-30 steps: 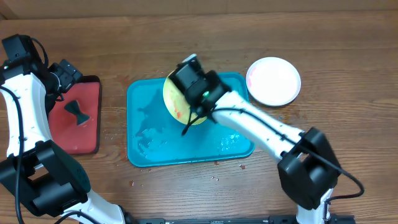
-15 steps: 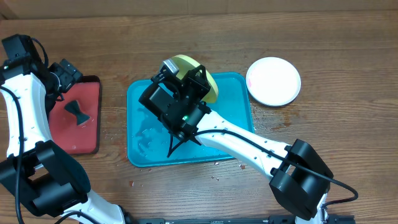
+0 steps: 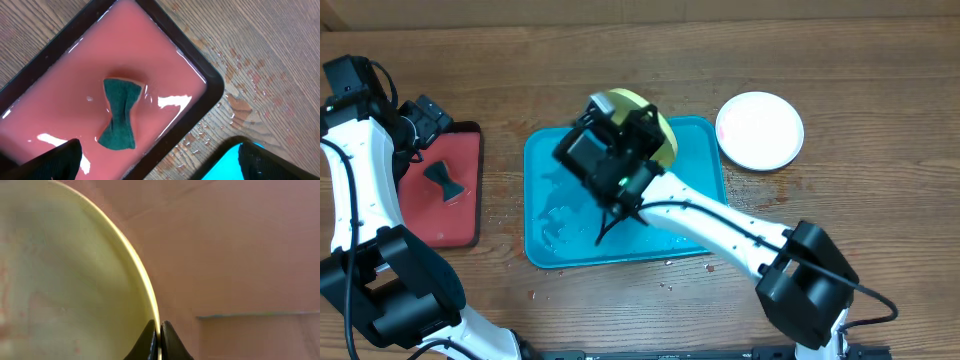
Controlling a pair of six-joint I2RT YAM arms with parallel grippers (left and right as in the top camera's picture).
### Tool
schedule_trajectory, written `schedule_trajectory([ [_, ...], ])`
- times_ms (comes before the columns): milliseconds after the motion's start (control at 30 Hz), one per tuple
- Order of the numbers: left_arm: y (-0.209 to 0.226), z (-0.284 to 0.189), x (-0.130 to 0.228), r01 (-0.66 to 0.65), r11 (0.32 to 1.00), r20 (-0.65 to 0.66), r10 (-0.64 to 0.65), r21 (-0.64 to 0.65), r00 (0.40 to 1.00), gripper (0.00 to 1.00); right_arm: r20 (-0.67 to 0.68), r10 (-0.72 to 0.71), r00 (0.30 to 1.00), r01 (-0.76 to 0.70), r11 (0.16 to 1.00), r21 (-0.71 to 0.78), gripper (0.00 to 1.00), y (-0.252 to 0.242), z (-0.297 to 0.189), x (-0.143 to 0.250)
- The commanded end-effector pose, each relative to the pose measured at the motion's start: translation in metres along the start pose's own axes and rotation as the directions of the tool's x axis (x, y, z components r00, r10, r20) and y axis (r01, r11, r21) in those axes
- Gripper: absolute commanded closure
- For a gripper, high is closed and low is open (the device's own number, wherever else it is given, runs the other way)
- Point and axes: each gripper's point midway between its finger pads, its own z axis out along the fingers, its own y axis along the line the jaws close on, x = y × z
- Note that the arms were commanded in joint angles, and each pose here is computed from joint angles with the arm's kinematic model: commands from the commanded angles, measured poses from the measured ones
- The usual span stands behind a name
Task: Clean dirty plates on tray and stack at the side
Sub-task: 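Lift the yellow plate with the right gripper and stack it on the plates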
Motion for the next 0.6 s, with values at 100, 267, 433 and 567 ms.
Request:
schedule_trajectory([
  [100,-0.004,-0.004,-0.002,0.003,1.0,0.007,-0.003,0.016,1.0,0.0,-0.213,0.453,0.866,-0.499,0.809,-0.311,0.96,-0.026,0.04,0.03],
  [267,-0.004,-0.004,-0.002,0.003,1.0,0.007,-0.003,0.016,1.0,0.01,-0.456,0.592,0.665,-0.747,0.511,-0.426,0.96,-0.07,0.078,0.08],
  [433,-0.004,-0.004,-0.002,0.003,1.0,0.007,-0.003,0.016,1.0,0.0,-0.656,0.6,0.458,-0.887,0.261,-0.381,0.96,-0.094,0.118,0.151],
  [567,-0.004,-0.004,-0.002,0.003,1.0,0.007,-0.003,0.016,1.0,0.0,-0.716,0.614,0.333,-0.942,0.189,-0.277,0.96,-0.101,0.144,0.206],
])
